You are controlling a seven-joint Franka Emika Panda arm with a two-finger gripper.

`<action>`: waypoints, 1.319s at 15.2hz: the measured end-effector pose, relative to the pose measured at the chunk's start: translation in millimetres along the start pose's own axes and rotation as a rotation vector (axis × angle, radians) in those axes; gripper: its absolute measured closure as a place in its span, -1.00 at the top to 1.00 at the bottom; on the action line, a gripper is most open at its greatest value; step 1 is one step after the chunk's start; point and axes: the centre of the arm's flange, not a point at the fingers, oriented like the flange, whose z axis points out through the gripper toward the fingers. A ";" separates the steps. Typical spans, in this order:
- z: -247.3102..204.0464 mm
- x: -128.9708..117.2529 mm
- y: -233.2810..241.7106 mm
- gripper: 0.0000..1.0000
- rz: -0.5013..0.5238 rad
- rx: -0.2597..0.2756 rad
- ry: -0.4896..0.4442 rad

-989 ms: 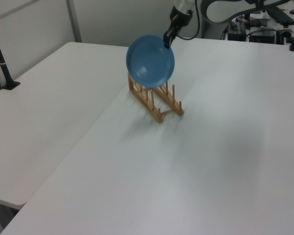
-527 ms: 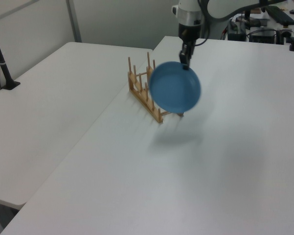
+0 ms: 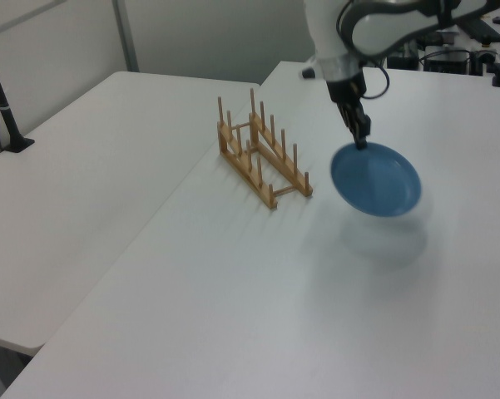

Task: Pick plate from plate rack

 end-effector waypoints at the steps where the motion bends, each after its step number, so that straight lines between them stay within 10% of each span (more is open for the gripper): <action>1: 17.6 1.8 -0.6 -0.87 -0.066 0.020 -0.029; 7: 111.6 28.8 -2.1 -0.84 -0.215 0.124 -0.161; 10: 112.5 32.0 1.4 -0.35 -0.206 0.122 -0.159; 16: 40.9 20.7 9.0 0.87 0.055 -0.015 -0.084; 20: -42.8 -16.9 -0.4 1.00 0.318 -0.098 0.046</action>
